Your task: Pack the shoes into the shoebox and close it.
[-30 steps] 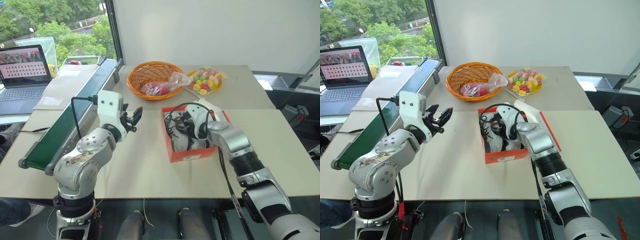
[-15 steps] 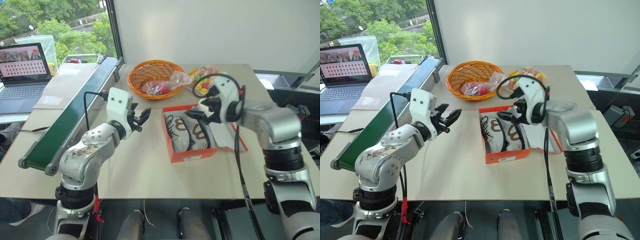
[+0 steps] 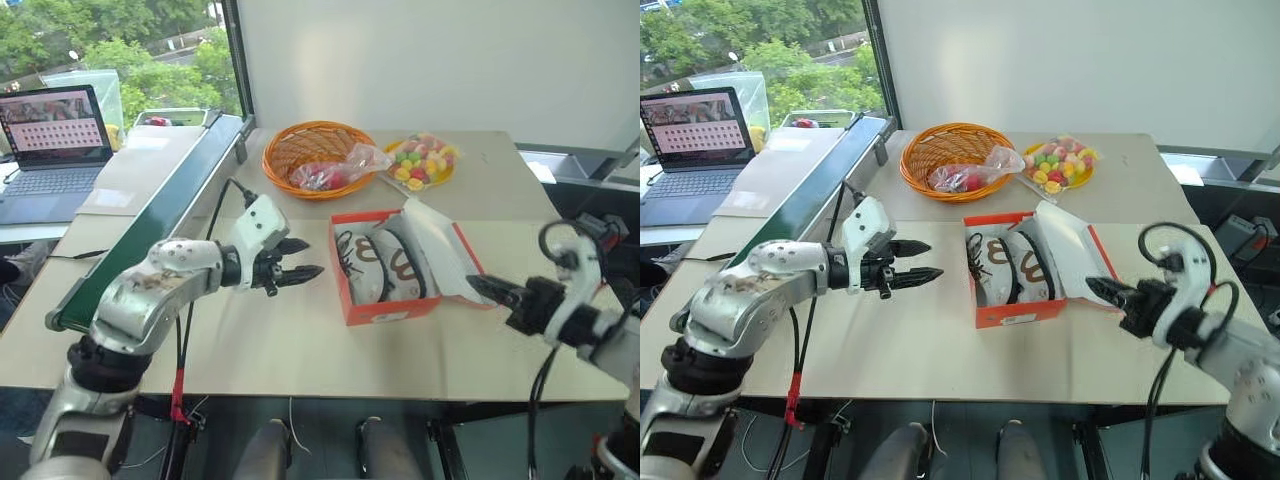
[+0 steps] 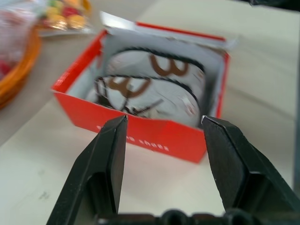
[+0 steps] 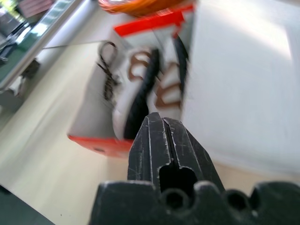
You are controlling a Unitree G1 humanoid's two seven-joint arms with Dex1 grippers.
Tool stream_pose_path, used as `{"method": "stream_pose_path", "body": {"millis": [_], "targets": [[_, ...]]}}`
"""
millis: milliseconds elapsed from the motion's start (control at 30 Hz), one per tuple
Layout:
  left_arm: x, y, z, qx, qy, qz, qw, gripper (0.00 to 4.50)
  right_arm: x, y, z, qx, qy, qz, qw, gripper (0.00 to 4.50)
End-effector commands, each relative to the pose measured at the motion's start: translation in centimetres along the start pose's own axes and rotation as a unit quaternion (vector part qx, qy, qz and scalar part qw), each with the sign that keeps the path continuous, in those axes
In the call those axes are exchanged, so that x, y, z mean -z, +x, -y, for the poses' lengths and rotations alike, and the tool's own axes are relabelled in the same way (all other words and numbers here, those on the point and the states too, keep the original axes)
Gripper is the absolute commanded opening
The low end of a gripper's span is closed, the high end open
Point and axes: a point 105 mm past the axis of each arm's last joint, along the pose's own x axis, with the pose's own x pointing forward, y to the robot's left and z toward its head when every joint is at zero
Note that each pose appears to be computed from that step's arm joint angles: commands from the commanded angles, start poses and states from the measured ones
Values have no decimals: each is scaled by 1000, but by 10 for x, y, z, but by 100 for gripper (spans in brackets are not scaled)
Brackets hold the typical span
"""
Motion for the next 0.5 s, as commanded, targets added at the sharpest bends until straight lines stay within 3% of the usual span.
{"method": "stream_pose_path", "body": {"millis": [33,300,500], "targets": [[-17,2,-6,21,53,3,998,271,22,-1,9,41,11,22,999,5],[-12,-5,-11,49,106,-51,992,271,64,42,26,64,64,83,992,5],[-15,-16,-19,44,113,-70,990,271,62,76,53,110,44,131,984,5]]}}
